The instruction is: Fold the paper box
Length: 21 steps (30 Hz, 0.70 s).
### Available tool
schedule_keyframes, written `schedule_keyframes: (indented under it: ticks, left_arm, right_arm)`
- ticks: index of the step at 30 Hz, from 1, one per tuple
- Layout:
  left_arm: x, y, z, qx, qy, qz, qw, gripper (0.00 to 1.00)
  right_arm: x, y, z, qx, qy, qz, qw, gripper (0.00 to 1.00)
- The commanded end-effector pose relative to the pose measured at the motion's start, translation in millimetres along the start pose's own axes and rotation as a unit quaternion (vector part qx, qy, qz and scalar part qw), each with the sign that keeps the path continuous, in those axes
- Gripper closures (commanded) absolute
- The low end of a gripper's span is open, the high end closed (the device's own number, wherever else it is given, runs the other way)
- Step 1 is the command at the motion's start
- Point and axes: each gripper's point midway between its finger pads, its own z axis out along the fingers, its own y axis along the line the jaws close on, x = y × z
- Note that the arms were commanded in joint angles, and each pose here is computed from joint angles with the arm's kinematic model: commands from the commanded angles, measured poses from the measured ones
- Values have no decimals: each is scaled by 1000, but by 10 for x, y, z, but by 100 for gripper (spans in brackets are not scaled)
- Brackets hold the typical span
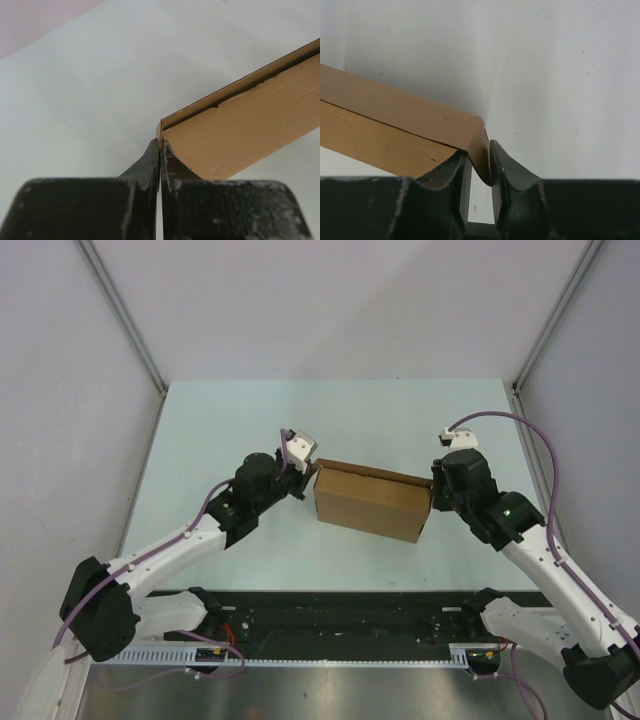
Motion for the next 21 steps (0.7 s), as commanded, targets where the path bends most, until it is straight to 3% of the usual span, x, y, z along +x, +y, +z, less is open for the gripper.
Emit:
schedule_keyframes:
  ticks: [1, 8, 14, 21]
  left_arm:
    - [-92, 85, -36, -25, -5, -6, 1000, 100]
    - [-100, 132, -32, -37, -1, -2, 999, 100]
    - [-128, 134, -36, -37, -3, -2, 999, 100]
    - [-142, 115, -30, -34, -3, -12, 999, 100]
  right_arm:
    - [-14, -103, -78, 14, -2, -13, 1000, 73]
    - [13, -173, -148, 21, 0, -21, 1000, 69]
    - [-11, -163, -154, 17, -4, -22, 1000, 71]
    - [-43, -64, -123, -3, -6, -8, 1000, 93]
